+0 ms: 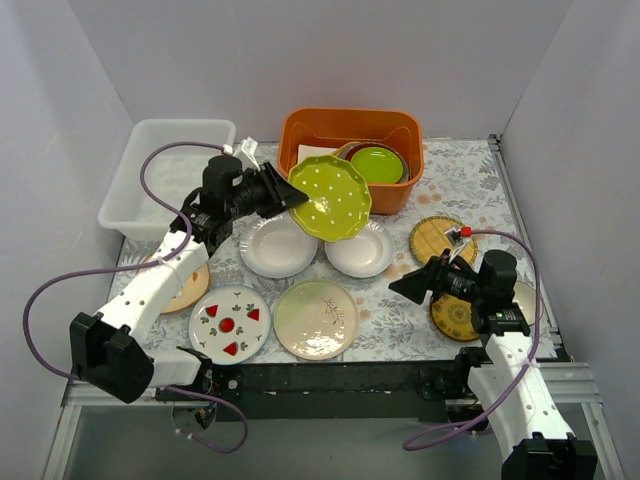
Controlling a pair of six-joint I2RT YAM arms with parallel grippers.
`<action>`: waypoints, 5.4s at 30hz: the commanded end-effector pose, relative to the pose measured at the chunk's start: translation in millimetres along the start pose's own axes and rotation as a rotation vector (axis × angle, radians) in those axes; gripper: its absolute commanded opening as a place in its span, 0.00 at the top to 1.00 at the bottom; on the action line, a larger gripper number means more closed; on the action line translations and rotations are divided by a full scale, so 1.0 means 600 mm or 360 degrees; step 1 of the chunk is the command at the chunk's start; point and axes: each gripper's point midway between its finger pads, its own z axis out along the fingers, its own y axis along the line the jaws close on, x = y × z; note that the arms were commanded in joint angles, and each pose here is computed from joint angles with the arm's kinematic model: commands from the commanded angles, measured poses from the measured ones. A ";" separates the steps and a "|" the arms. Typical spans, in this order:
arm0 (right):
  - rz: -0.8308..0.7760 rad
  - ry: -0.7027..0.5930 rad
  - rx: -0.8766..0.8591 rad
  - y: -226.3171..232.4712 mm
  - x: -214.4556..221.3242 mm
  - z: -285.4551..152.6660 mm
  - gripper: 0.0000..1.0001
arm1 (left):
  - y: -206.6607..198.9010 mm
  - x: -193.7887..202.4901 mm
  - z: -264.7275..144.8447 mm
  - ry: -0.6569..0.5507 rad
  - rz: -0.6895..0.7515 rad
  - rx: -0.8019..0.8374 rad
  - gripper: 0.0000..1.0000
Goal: Place the plates into the plastic bin on the countertop
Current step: Place the plate in the plastic bin.
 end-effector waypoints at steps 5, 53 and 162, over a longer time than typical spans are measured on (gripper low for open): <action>-0.0021 0.0004 -0.0056 0.004 0.007 0.000 0.02 | -0.100 -0.134 -0.064 -0.0186 0.0021 0.0458 1.00; 0.0087 0.0061 -0.0076 -0.023 0.045 0.010 0.02 | 0.248 -0.422 -0.210 -0.1231 -0.0616 -0.0179 1.00; 0.0152 0.0115 -0.0121 -0.030 0.062 0.015 0.02 | 0.651 -0.375 -0.141 -0.0981 -0.1349 -0.1209 0.18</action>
